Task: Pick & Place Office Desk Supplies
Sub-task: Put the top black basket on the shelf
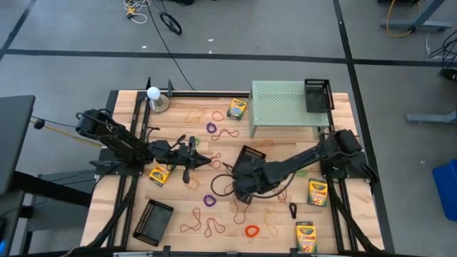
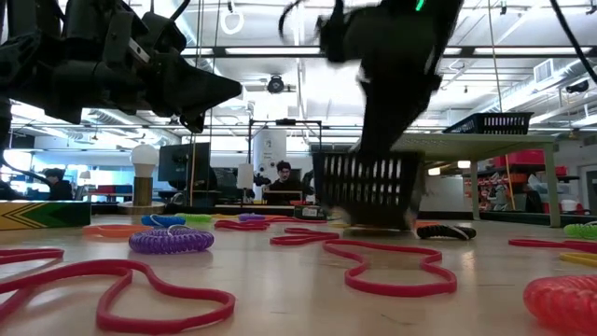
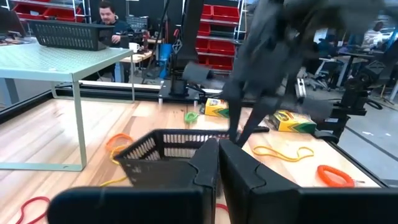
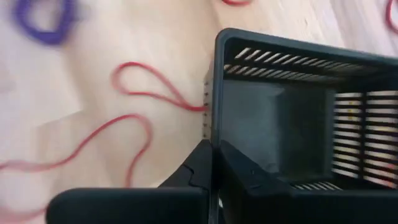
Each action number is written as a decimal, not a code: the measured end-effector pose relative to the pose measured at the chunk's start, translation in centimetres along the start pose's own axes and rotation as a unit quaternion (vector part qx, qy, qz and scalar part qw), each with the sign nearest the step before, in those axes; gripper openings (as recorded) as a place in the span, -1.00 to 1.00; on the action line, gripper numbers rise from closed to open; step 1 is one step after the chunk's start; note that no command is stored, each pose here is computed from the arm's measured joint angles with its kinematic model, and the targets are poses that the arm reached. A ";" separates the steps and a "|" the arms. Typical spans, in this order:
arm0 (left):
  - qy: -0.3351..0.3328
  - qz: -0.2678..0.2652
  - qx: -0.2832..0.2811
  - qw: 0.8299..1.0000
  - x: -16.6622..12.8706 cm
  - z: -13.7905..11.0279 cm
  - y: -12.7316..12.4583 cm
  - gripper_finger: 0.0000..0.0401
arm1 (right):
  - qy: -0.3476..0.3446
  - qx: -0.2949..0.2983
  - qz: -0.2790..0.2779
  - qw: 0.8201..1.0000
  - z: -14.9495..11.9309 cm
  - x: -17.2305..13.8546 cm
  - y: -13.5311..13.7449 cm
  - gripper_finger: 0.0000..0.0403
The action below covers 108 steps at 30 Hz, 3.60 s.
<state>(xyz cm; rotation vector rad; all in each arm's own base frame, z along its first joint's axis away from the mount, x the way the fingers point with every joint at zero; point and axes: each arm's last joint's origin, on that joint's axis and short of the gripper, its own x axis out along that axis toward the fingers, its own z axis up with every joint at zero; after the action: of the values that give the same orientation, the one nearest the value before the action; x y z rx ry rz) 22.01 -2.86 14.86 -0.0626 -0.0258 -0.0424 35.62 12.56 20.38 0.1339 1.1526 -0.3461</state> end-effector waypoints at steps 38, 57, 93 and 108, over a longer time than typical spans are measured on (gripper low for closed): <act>0.000 0.000 0.000 1.000 0.0 0.0 0.0 -0.89 | -0.070 -0.173 -0.117 0.975 -0.6 -15.8 -15.8 -0.93; 0.000 0.000 0.000 1.000 0.0 0.0 0.0 -0.89 | 0.110 -0.259 -0.094 0.955 -1.1 -14.3 -26.2 -0.93; 0.000 0.000 0.000 1.000 0.0 0.0 0.0 -0.89 | 0.131 -0.224 -0.091 0.961 -1.4 -14.0 -27.8 -0.81; 0.000 0.000 0.000 1.000 0.0 0.0 0.0 -0.89 | 0.136 -0.216 -0.109 0.961 -1.4 -14.0 -27.9 -0.57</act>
<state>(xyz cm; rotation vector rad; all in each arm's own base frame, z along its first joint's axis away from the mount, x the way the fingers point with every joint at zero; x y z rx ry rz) 22.01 -2.87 14.86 -0.0630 -0.0254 -0.0424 19.99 -10.49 34.61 -0.3410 1.4950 -0.2679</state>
